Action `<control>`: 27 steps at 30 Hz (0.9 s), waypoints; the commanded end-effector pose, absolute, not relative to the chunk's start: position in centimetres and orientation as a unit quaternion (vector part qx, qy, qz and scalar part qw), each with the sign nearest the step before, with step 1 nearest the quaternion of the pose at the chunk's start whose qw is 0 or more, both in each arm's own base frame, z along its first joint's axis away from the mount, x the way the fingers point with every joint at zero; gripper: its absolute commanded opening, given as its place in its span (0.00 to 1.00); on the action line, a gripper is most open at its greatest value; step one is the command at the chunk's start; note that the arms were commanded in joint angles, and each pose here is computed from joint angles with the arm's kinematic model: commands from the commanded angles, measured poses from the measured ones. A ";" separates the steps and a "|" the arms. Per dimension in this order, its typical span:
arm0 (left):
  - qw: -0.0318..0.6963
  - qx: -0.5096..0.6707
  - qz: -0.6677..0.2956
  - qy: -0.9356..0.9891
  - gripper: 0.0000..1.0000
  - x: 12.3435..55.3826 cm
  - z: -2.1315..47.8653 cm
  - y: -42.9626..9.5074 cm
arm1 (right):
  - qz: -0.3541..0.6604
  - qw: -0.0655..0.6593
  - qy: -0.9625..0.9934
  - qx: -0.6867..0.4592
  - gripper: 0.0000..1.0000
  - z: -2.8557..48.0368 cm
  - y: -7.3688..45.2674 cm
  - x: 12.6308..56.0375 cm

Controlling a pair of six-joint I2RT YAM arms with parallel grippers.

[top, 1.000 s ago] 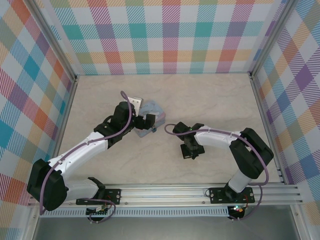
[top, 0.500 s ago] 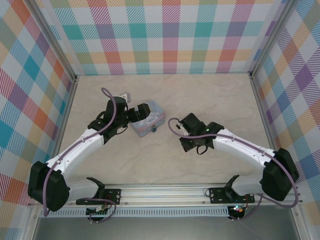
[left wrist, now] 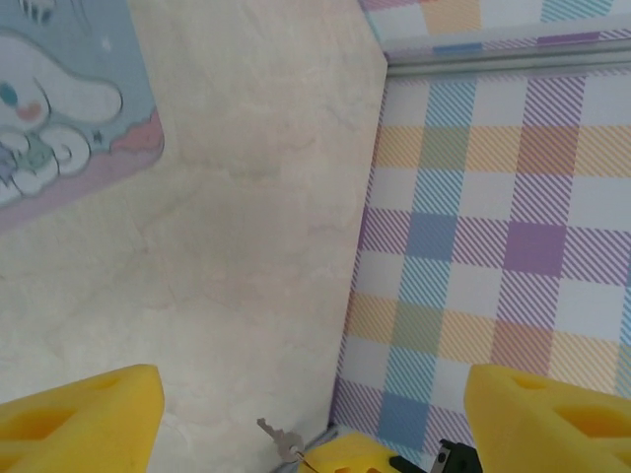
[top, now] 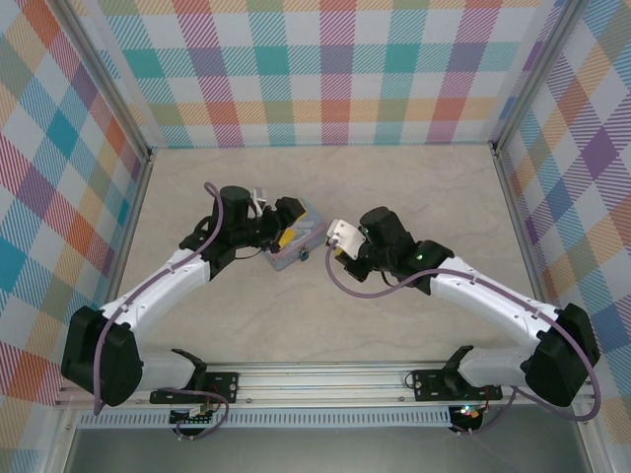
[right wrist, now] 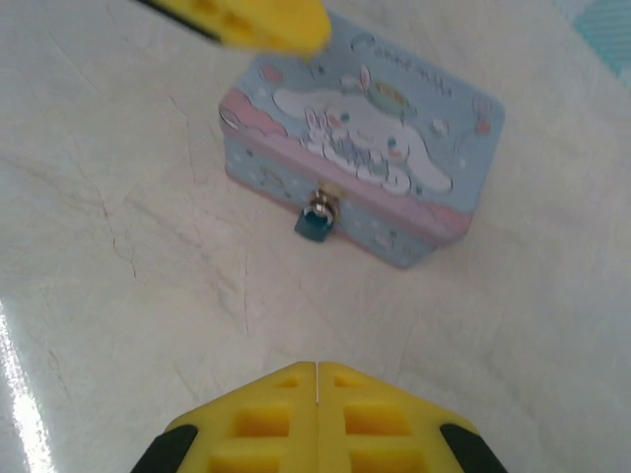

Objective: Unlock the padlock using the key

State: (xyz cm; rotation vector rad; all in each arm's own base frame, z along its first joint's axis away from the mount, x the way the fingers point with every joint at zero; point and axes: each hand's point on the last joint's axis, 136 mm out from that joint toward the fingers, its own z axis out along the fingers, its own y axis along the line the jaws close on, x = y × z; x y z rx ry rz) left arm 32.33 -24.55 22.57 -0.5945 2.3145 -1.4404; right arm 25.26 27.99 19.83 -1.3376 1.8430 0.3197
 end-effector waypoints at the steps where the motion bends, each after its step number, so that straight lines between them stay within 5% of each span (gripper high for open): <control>1: 0.112 -0.212 -0.549 0.801 0.76 31.0 24.0 -26.4 | 0.134 0.486 0.617 -0.604 0.00 24.2 30.9 25.3; 11: 0.032 -0.206 -0.563 0.799 0.63 28.5 23.2 -29.3 | 0.141 0.492 0.567 -0.645 0.00 24.7 32.8 25.5; 27: -0.005 -0.210 -0.559 0.802 0.56 27.6 21.7 -30.6 | 0.158 0.495 0.558 -0.648 0.00 24.7 33.6 25.5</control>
